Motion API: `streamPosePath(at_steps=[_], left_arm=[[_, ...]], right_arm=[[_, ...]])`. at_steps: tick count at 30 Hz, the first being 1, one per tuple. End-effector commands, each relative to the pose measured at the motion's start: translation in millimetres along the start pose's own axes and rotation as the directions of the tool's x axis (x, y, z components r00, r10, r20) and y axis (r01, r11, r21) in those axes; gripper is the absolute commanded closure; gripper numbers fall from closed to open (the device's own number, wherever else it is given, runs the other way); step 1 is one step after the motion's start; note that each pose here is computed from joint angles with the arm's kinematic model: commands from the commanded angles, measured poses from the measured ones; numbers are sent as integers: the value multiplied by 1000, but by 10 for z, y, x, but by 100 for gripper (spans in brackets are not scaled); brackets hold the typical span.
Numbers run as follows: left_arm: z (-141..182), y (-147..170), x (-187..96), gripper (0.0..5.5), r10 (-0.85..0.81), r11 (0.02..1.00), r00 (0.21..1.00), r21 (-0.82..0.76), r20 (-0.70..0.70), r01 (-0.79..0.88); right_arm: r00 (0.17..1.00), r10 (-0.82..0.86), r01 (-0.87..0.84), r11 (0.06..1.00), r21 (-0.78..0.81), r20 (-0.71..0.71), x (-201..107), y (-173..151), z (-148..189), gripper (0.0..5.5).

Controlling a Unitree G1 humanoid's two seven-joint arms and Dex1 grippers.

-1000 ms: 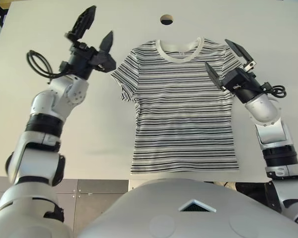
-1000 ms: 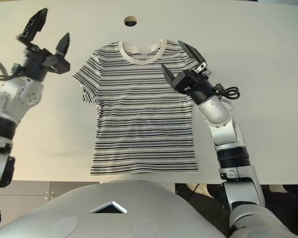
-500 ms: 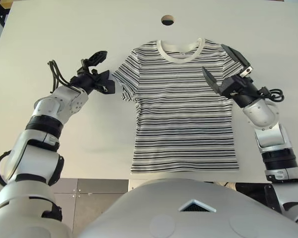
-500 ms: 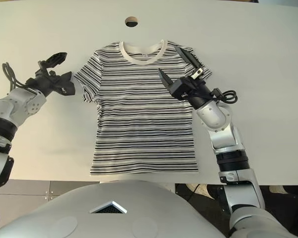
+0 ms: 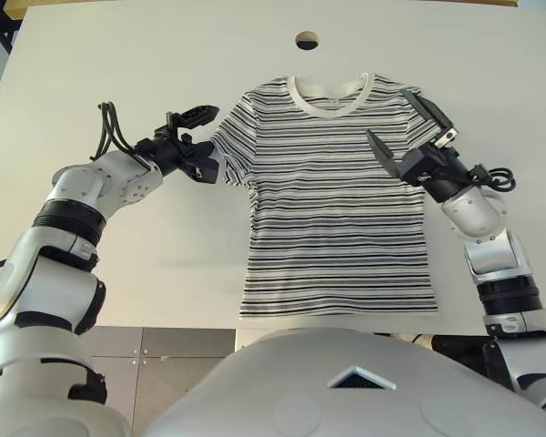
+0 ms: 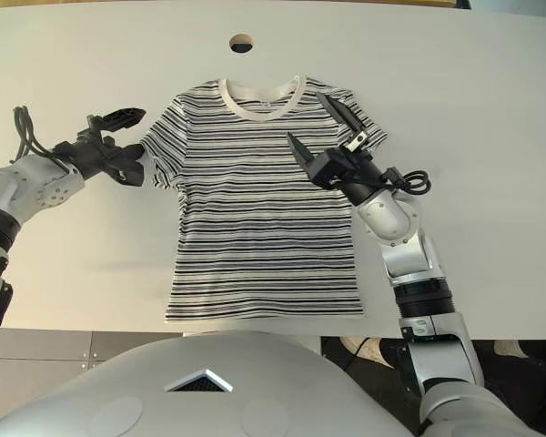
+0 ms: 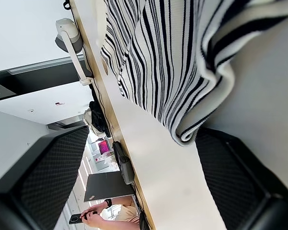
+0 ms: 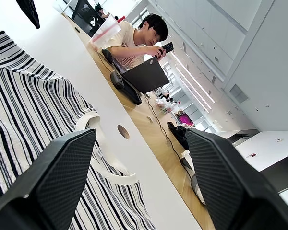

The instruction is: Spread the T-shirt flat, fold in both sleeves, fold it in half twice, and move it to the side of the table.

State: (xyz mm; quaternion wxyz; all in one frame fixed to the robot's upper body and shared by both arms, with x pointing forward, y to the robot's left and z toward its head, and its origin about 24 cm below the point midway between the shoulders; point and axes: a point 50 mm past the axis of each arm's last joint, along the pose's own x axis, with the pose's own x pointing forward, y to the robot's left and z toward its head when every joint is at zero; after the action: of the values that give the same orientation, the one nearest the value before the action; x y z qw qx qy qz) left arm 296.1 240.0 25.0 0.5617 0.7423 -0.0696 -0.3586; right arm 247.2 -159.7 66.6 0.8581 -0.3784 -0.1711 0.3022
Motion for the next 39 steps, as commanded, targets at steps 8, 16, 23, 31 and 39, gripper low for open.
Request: streamPosePath(at_steps=[8, 16, 23, 31, 39], left_arm=[[293, -328, 151, 270, -118, 992, 990, -27, 70, 121], [151, -330, 97, 418, -122, 992, 992, -29, -3, 122], [122, -326, 95, 509, -75, 996, 996, -60, -47, 72], [277, -338, 158, 539, -16, 995, 1000, -101, -18, 15], [384, -24, 296, 539, 235, 959, 968, -144, -91, -246]], right_arm=[[1000, 2, -2, 1000, 2, -15, 3, -2, -25, 208], [1000, 3, -3, 1000, 5, -17, -18, -6, -22, 208], [1000, 9, -9, 1000, 10, -19, -35, 3, -22, 208], [1000, 17, -17, 1000, 23, -25, -67, 40, -45, 208], [998, -14, 16, 999, 44, -56, -128, 36, -102, 208]])
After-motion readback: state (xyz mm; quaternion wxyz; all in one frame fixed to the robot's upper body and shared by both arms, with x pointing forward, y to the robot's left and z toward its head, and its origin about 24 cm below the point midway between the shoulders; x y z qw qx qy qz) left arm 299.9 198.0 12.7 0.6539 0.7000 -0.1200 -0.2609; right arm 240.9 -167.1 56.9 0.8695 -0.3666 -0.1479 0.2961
